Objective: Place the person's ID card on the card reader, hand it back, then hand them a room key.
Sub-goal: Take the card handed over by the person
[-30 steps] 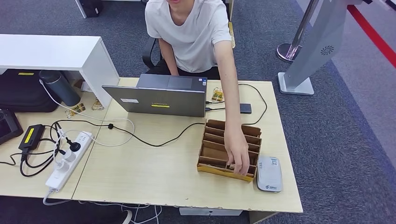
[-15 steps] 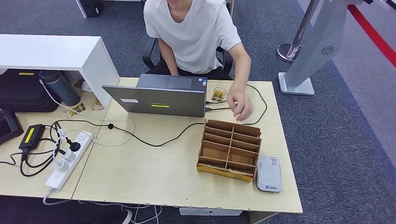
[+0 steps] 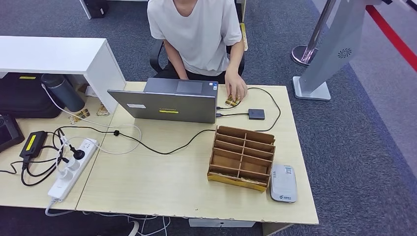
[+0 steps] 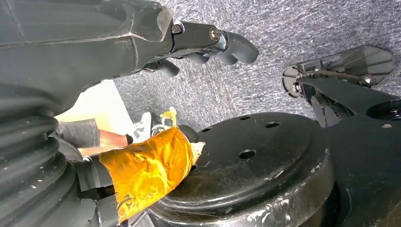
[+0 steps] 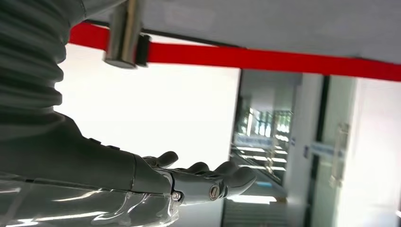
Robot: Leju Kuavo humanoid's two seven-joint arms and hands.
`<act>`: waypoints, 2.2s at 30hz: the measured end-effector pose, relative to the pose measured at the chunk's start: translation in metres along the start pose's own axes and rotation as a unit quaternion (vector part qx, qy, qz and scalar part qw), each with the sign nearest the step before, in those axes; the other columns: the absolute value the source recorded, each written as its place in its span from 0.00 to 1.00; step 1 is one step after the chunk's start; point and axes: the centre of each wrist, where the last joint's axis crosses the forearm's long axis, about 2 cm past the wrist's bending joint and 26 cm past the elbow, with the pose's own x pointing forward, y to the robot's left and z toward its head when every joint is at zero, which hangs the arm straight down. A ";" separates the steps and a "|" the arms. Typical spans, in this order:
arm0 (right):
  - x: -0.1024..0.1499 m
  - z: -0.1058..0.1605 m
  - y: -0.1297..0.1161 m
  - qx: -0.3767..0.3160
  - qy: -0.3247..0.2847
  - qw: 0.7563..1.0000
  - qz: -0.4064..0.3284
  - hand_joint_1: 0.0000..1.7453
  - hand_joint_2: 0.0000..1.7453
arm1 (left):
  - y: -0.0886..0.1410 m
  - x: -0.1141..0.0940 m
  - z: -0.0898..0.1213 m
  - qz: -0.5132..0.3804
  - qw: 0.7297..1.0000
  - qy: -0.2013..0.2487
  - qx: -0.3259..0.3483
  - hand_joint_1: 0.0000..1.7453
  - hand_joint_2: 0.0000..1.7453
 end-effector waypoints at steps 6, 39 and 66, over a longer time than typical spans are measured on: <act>0.040 -0.012 -0.013 -0.048 -0.058 0.997 0.005 0.00 1.00 | 0.000 0.000 0.000 -0.003 1.000 0.003 0.007 0.00 1.00; 0.314 -0.044 -0.042 -0.160 -0.276 0.939 -0.128 0.00 1.00 | -0.015 0.021 -0.002 -0.219 0.969 -0.018 0.112 0.00 1.00; 0.426 -0.055 -0.052 -0.099 -0.319 0.908 -0.254 1.00 1.00 | -0.014 0.017 -0.002 -0.206 0.978 -0.016 -0.006 0.00 1.00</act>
